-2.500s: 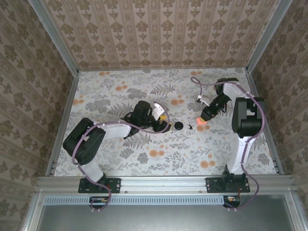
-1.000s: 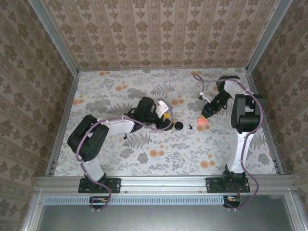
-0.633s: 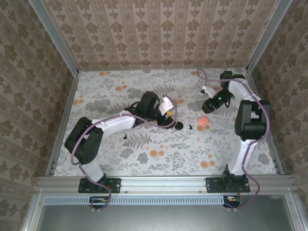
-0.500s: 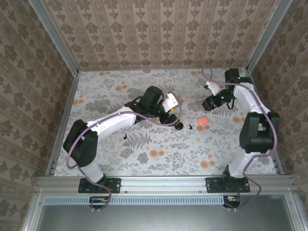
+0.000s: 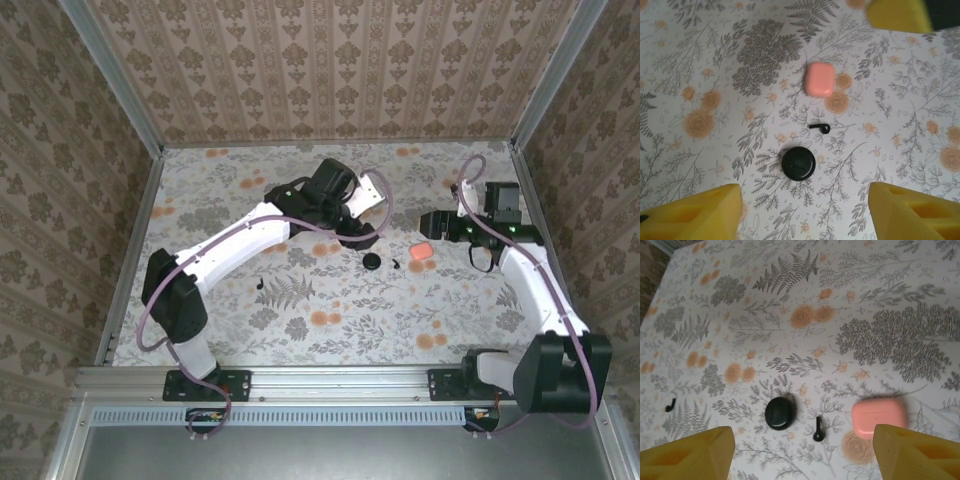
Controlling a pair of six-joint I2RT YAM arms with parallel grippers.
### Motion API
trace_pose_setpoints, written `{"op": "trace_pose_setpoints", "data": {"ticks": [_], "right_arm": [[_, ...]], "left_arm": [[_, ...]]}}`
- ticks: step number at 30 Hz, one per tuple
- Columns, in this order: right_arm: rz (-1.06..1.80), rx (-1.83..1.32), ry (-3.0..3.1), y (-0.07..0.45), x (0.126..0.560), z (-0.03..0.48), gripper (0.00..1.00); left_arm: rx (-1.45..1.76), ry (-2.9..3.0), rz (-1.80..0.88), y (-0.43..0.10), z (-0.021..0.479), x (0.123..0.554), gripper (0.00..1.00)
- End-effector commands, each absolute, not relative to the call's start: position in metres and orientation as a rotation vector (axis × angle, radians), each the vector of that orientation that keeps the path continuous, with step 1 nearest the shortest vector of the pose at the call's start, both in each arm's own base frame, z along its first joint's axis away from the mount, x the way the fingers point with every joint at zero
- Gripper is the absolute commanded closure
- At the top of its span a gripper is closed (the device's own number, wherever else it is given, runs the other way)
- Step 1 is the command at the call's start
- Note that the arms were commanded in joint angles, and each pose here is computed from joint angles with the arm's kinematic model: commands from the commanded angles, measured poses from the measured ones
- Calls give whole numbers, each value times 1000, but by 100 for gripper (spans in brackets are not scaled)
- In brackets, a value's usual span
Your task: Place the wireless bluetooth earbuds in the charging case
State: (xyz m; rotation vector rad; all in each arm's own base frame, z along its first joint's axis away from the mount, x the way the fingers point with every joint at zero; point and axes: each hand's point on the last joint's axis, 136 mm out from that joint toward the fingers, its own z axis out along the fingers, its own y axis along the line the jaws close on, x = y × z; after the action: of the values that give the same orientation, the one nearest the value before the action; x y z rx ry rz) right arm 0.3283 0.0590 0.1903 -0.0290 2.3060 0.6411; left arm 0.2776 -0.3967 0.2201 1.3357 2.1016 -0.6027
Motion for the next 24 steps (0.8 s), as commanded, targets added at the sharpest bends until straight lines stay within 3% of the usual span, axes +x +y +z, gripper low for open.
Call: {"op": "trace_pose_setpoints", "data": {"ticks": [1,8,24], "right_arm": [[694,156,2280,58,320,193,25],[713,376,2392,53,295,163,24],[751,405,2505,60,268,139,24]], "left_arm": [[1294,2342,-489,-383,193,275,32],[1208,2614,-391,-388,159,283,32],[1083,2915,-313,-407,78,286,36]]}}
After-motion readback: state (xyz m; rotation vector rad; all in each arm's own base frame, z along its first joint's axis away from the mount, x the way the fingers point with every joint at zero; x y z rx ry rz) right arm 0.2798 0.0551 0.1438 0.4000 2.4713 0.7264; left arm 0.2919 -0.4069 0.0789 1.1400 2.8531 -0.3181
